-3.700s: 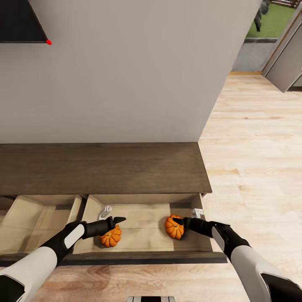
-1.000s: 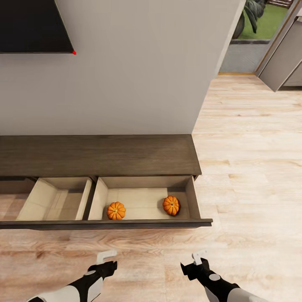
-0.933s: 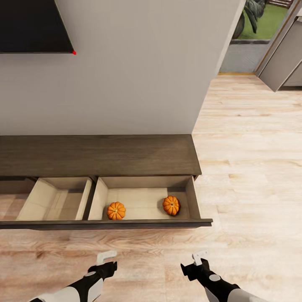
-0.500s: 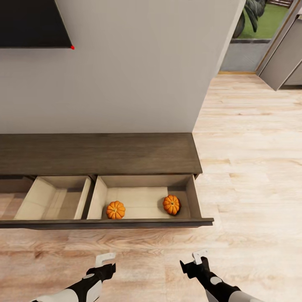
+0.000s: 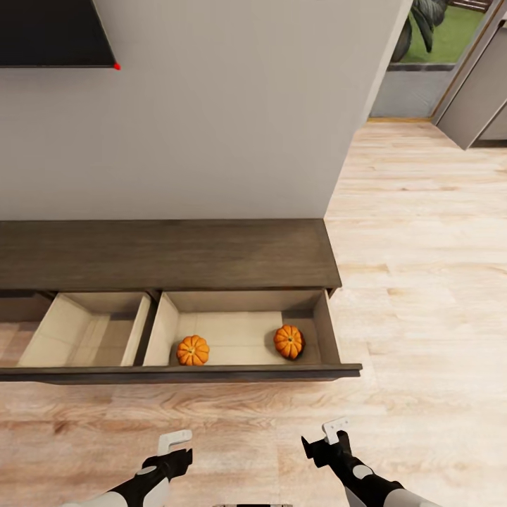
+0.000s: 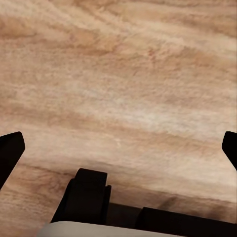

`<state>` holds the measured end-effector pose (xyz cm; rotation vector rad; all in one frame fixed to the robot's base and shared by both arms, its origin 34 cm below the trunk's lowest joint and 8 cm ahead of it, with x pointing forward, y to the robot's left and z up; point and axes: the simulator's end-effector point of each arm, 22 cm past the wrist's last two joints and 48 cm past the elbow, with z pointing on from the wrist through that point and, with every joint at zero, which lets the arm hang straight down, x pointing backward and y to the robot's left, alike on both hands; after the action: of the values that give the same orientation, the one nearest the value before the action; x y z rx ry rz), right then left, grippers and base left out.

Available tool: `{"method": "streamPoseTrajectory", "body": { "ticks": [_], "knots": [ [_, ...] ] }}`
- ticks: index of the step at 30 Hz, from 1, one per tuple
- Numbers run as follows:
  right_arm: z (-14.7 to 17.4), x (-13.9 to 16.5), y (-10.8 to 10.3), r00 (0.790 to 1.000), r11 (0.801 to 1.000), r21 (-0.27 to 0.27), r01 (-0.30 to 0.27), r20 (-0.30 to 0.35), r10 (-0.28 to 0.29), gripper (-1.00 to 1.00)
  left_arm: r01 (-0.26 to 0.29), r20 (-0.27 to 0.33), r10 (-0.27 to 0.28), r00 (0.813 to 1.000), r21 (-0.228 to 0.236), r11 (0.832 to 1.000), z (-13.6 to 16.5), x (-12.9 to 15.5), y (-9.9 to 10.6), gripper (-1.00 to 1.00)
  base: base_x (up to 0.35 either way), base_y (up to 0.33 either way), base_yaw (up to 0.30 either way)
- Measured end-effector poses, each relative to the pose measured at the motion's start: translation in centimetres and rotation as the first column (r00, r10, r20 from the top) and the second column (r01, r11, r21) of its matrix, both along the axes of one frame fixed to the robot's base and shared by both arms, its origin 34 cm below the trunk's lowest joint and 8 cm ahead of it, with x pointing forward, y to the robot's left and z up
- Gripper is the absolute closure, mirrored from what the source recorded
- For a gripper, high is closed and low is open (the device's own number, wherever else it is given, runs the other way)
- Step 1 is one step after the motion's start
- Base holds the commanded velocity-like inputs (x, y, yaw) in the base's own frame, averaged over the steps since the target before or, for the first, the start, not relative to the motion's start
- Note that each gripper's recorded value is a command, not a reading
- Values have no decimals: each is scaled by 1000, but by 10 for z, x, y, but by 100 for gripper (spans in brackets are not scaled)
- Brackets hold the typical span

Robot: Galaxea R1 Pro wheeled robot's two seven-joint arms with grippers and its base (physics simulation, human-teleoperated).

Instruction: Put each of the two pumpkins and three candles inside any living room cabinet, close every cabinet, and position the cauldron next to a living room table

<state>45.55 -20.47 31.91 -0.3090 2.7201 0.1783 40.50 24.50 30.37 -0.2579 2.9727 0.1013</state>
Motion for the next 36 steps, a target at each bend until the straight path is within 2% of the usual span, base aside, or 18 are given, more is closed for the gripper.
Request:
{"method": "streamPoseTrajectory", "body": {
  "ticks": [6, 21, 23, 25, 26, 29, 36],
  "knots": [
    [-12, -1, -3, 1000, 1000, -3, 0, 0, 0, -100, -2, 0, 2, 1000, 2, 1000, -12, -1, 1, -100, 0, 0, 0],
    [-33, -5, -3, 1000, 1000, -2, 1, 0, -1, -100, -8, -7, 8, 1000, -10, 1000, -33, -6, -14, -100, 0, 0, 0],
    [-37, -6, -1, 1000, 1000, 1, 0, 0, 0, -100, -9, -6, 9, 1000, -5, 1000, -37, -6, -11, -100, 0, 0, 0],
    [-41, -6, 0, 1000, 1000, 3, 2, 0, -2, -100, -12, -3, 12, 1000, 10, 1000, -41, -7, 1, -100, 0, 0, 0],
    [-43, -6, -1, 1000, 1000, 2, 4, 0, -4, -100, -14, -3, 14, 1000, 27, 1000, -43, -7, 14, -100, 0, 0, 0],
    [-49, -7, 0, 1000, 1000, 1, 3, 0, -3, -100, -15, -3, 15, 1000, 43, 999, -49, -9, 26, -100, 0, 0, 0],
    [-63, -9, 4, 1000, 1000, 5, 4, 2, -4, -100, -12, -15, 13, 1000, 45, 999, -63, -21, 28, -100, 0, 0, 0]
  ]
}}
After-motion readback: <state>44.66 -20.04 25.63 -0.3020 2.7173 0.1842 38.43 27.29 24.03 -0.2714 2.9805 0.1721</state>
